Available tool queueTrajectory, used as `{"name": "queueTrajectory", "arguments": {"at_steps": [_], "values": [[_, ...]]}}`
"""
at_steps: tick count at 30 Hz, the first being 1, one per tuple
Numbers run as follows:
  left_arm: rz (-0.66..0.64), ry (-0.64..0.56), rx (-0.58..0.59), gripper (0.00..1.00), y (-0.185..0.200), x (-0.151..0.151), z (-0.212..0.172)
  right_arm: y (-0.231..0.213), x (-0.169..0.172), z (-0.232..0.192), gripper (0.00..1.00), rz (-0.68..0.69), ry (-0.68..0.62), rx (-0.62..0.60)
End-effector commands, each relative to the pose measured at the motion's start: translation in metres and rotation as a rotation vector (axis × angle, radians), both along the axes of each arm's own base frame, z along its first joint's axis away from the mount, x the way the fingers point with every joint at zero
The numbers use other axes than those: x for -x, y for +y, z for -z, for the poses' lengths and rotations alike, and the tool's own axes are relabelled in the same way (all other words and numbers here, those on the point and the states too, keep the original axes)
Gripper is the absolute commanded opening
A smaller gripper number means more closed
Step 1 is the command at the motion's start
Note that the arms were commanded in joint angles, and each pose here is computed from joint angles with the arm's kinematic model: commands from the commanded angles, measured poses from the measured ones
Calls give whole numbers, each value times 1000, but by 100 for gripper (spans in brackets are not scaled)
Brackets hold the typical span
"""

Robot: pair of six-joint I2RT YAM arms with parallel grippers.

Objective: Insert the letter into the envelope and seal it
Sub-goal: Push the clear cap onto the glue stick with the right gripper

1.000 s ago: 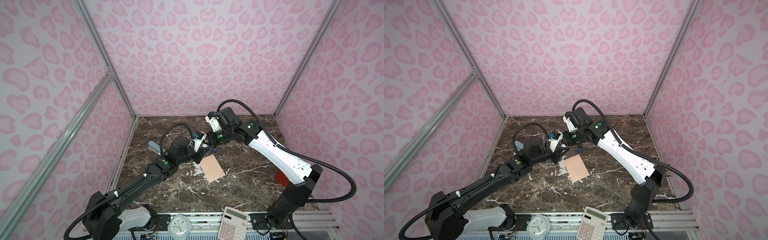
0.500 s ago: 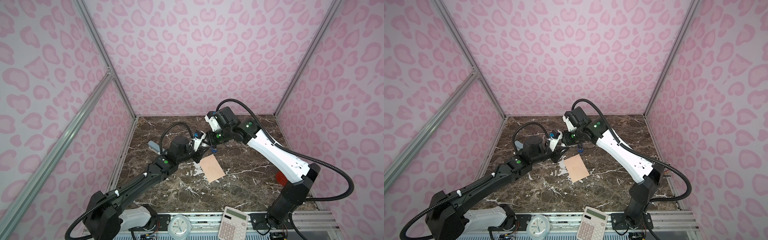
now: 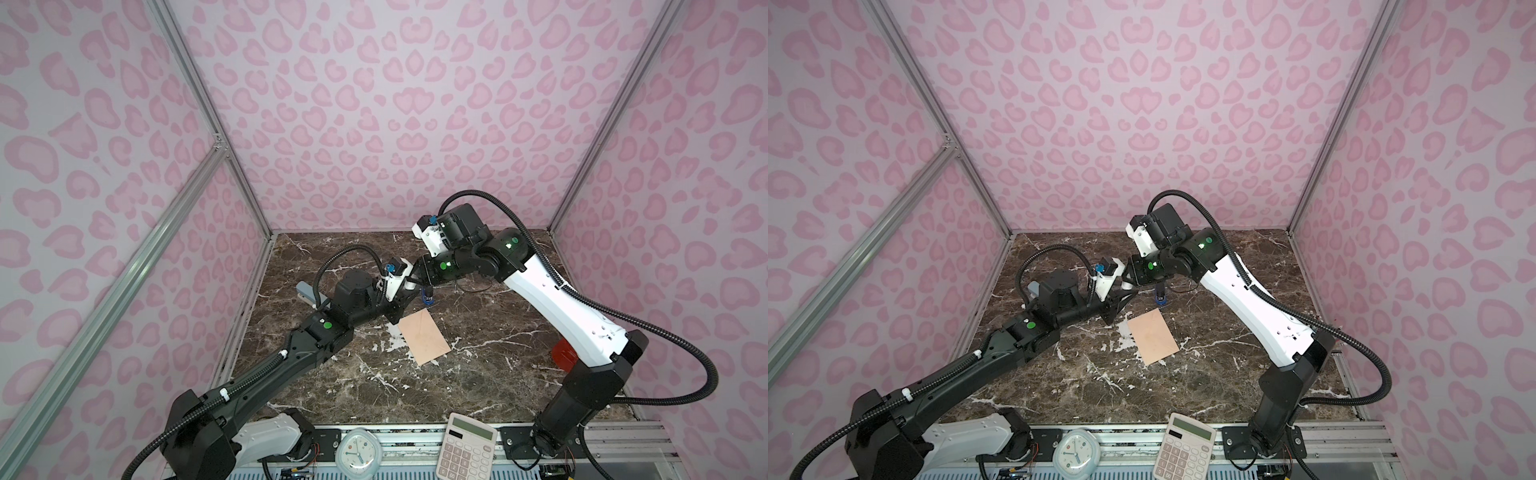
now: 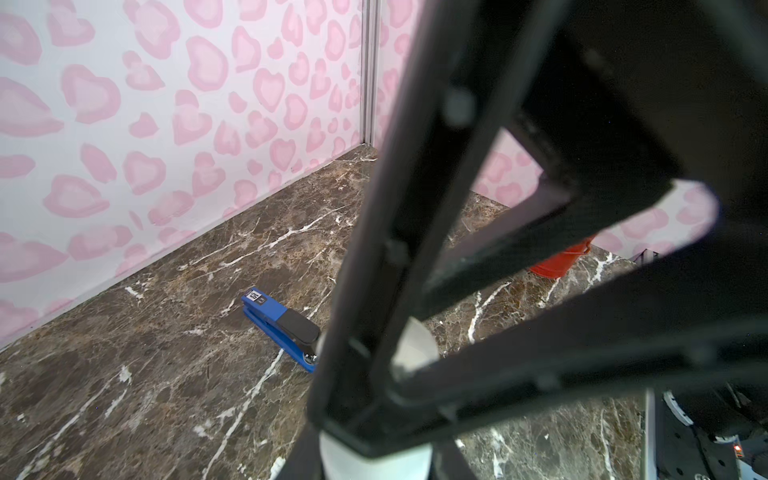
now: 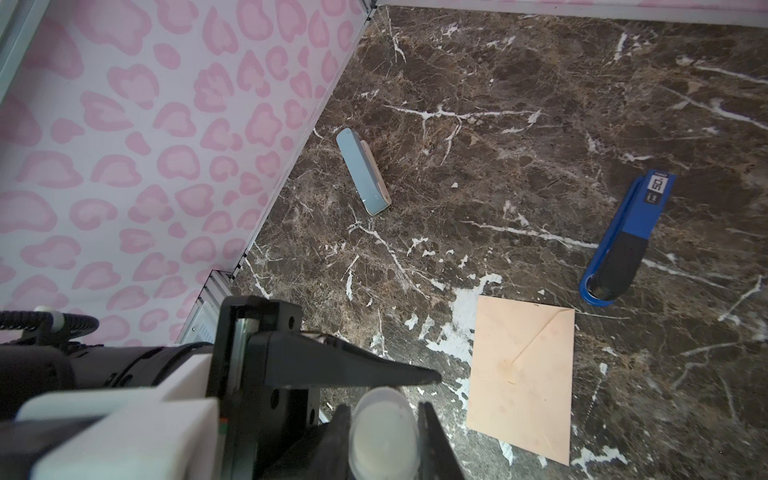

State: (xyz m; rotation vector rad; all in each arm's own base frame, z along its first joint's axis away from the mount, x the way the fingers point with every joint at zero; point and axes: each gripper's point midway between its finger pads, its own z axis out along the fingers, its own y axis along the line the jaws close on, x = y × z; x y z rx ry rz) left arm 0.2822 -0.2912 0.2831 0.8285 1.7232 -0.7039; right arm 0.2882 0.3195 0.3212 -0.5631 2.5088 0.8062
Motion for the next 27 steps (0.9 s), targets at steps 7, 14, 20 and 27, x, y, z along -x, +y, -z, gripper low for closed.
{"name": "queueTrajectory", "arguments": {"at_steps": [7, 14, 20, 27], "values": [[15, -182, 107, 4, -4, -2, -52, -24, 0, 11, 22, 44, 31, 117], [19, -179, 106, 4, -5, -3, -50, -22, -4, 2, 28, 53, 17, 87], [27, -174, 104, 4, -6, -2, -48, -19, -9, -3, 31, 60, 1, 60], [36, -172, 98, 4, -9, -2, -46, -19, -16, -11, 34, 82, -16, 25]]}}
